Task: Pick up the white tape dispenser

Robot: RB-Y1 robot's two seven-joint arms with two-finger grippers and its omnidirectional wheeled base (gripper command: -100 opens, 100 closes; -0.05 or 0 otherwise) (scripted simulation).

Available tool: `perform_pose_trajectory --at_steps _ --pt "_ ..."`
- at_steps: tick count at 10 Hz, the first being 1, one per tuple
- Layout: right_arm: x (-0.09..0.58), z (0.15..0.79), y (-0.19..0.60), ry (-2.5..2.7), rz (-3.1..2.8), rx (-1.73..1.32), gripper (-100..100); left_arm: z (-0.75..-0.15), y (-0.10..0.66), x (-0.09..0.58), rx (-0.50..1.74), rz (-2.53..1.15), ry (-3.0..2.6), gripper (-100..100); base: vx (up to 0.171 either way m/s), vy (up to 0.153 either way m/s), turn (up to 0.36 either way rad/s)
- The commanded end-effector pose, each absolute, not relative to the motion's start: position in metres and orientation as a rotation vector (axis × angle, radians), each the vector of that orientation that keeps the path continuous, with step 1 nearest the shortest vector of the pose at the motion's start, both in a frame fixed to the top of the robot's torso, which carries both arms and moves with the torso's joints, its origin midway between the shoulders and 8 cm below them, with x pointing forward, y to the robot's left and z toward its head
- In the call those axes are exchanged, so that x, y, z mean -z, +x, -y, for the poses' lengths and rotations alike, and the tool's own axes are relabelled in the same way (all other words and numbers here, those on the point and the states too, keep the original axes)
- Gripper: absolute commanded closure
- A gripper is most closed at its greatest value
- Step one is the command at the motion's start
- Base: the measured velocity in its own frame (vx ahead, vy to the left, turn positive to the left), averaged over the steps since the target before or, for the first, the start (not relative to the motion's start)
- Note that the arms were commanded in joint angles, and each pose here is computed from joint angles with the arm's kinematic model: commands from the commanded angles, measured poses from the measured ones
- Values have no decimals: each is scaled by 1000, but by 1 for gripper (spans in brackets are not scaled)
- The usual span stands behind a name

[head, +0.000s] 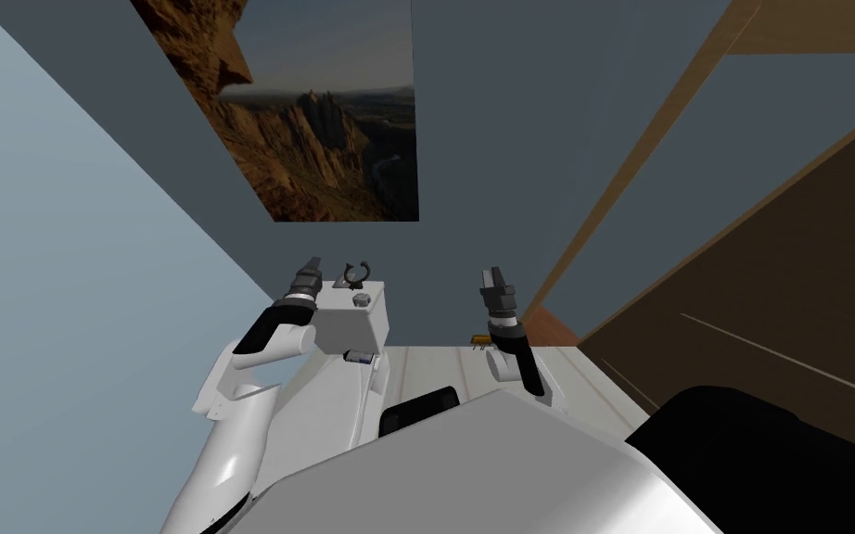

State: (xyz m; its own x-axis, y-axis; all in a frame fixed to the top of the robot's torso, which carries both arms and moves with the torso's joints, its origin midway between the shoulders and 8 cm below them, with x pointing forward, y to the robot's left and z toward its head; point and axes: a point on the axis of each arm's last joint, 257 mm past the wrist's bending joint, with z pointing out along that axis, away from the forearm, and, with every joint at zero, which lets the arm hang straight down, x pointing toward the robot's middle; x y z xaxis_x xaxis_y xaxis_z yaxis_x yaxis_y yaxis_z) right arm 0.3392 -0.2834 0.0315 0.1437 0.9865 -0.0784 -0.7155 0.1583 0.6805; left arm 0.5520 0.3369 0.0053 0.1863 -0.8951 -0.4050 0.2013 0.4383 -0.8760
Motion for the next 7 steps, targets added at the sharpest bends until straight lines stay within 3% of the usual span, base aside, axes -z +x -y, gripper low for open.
perform_pose_trajectory --at_steps 1,7 --pt "-31 283 339 562 -593 -1324 0 -341 565 -6 866 -1135 -800 -100 -22 17 60" --pt "-31 283 339 562 -593 -1324 0 -347 594 -10 814 -1198 -870 -100 -21 37 26"
